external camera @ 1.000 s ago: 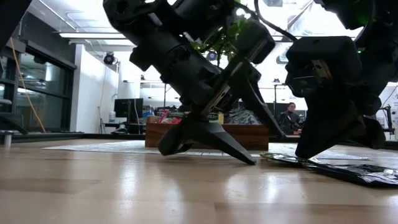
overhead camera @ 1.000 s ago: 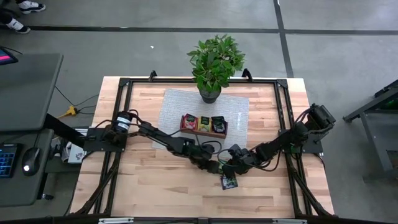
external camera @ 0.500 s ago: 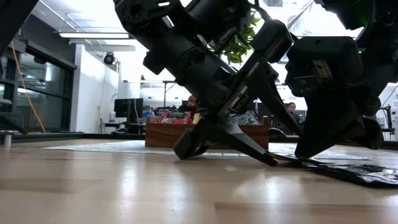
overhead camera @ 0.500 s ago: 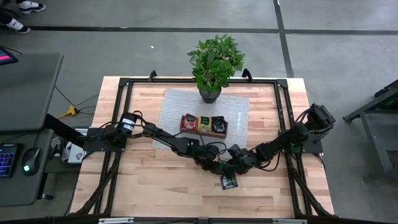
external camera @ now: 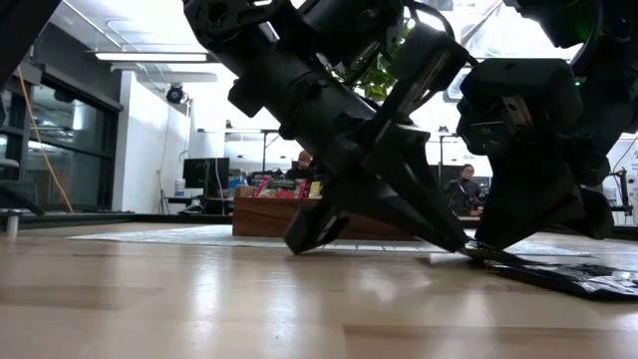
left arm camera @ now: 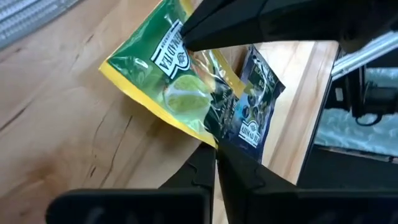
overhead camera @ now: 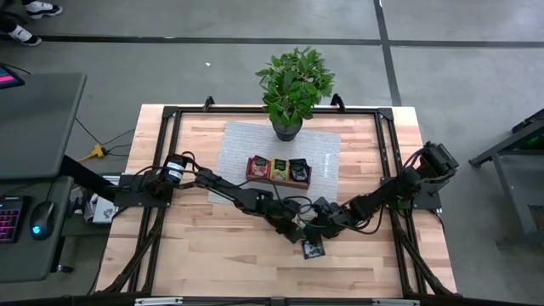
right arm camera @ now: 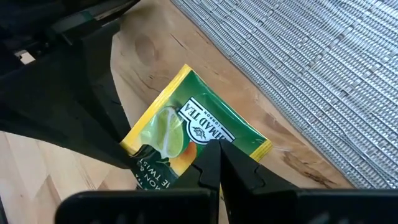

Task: Pick & Place Tea
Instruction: Put the yellow tea bag into the middle section of the wooden organizer

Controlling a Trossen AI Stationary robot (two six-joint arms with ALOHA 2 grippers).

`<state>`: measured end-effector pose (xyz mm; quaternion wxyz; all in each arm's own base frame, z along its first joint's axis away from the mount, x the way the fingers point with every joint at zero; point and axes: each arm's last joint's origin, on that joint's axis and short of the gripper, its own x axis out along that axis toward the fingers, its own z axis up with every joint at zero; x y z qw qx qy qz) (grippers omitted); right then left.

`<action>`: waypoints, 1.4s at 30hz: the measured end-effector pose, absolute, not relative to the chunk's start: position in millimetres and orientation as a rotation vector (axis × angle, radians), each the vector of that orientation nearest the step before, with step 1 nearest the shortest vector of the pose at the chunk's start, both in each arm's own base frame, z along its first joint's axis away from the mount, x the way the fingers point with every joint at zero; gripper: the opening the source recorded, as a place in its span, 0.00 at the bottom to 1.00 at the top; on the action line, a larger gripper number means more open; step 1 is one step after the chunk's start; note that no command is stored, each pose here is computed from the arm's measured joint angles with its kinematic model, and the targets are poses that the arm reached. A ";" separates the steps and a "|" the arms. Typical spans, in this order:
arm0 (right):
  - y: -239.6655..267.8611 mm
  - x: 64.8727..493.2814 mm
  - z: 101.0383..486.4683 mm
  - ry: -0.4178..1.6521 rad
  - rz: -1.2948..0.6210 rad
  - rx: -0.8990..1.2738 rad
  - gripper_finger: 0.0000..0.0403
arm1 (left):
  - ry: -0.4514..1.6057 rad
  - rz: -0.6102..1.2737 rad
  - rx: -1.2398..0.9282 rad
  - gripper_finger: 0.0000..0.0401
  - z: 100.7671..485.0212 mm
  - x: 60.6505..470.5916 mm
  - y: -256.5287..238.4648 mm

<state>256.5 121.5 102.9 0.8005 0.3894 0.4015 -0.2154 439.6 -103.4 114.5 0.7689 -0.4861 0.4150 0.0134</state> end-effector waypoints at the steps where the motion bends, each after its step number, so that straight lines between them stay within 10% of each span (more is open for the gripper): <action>1: 121.5 256.5 102.9 0.861 -0.462 0.835 0.00 | 0.904 0.020 -1.042 0.03 114.3 439.4 -103.5; 34: 106.6 241.5 200.4 0.601 -0.119 0.535 0.00 | 1.082 -0.126 -0.196 0.00 181.3 400.4 -80.1; 42: 90.7 253.8 204.9 0.560 -0.079 0.560 0.18 | 1.060 -0.184 -0.003 0.00 229.4 408.6 -80.3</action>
